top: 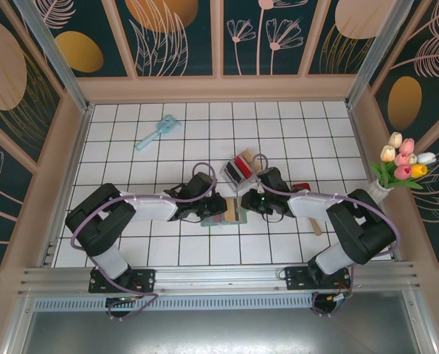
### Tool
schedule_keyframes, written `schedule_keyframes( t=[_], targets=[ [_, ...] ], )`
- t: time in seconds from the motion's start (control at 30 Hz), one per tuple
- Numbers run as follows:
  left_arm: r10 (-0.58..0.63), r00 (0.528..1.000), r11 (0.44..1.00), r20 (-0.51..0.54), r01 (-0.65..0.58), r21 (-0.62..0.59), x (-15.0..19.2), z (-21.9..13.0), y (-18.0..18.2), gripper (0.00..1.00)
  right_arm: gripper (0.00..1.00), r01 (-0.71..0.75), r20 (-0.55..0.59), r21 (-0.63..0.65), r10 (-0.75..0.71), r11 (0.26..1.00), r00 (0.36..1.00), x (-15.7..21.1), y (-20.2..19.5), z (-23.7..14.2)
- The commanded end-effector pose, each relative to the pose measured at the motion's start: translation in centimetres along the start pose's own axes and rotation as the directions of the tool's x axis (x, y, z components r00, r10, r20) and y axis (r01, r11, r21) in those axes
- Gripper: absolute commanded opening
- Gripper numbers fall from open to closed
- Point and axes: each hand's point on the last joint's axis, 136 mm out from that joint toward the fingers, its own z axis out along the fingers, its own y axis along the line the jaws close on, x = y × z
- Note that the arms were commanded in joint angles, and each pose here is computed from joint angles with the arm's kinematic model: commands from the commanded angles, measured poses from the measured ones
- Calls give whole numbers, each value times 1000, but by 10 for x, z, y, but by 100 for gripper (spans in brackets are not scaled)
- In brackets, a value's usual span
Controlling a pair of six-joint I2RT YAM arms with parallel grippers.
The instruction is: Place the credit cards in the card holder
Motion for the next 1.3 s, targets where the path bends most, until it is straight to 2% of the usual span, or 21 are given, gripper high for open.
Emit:
schedule_keyframes(
  t=[0.0, 0.17, 0.3, 0.47, 0.6, 0.63, 0.73, 0.9, 1.1, 1.27],
  targets=[
    [42, 999, 996, -33, -39, 78, 2, 8, -23, 21, 25, 27, -32, -32, -28, 999, 999, 5, 11, 4],
    [51, 997, 993, -51, -45, 112, 4, 14, -33, 26, 25, 27, -28, -26, -28, 999, 999, 4, 10, 3],
    [32, 999, 999, 6, -32, -4, -3, 6, -13, 28, 26, 38, -4, 5, -38, 999, 999, -1, 8, -2],
    [30, 987, 998, 160, -21, -55, -21, -32, -9, 45, 35, 103, 57, 144, -112, 984, 992, -20, -2, -20],
    [-5, 966, 991, 259, 40, -129, -28, -58, 13, 60, 46, 170, 71, 239, -192, 956, 979, -26, -4, -34],
    [-12, 964, 989, 264, 50, -138, -27, -60, 18, 63, 48, 186, 69, 243, -208, 952, 976, -26, 0, -35],
    [-56, 963, 984, 262, 98, -150, -24, -62, 34, 66, 56, 272, 50, 219, -289, 937, 956, -17, 23, -36],
    [-136, 957, 978, 255, 171, -120, -20, -60, 51, 68, 66, 319, 15, 354, -346, 879, 938, -12, 24, -29],
    [-165, 957, 972, 237, 198, -123, -15, -57, 61, 71, 68, 334, -37, 478, -362, 813, 932, 0, 14, -15],
    [-144, 972, 983, 184, 162, -87, -12, -47, 51, 71, 65, 339, -69, 489, -352, 804, 934, 9, 7, -6]
  ],
)
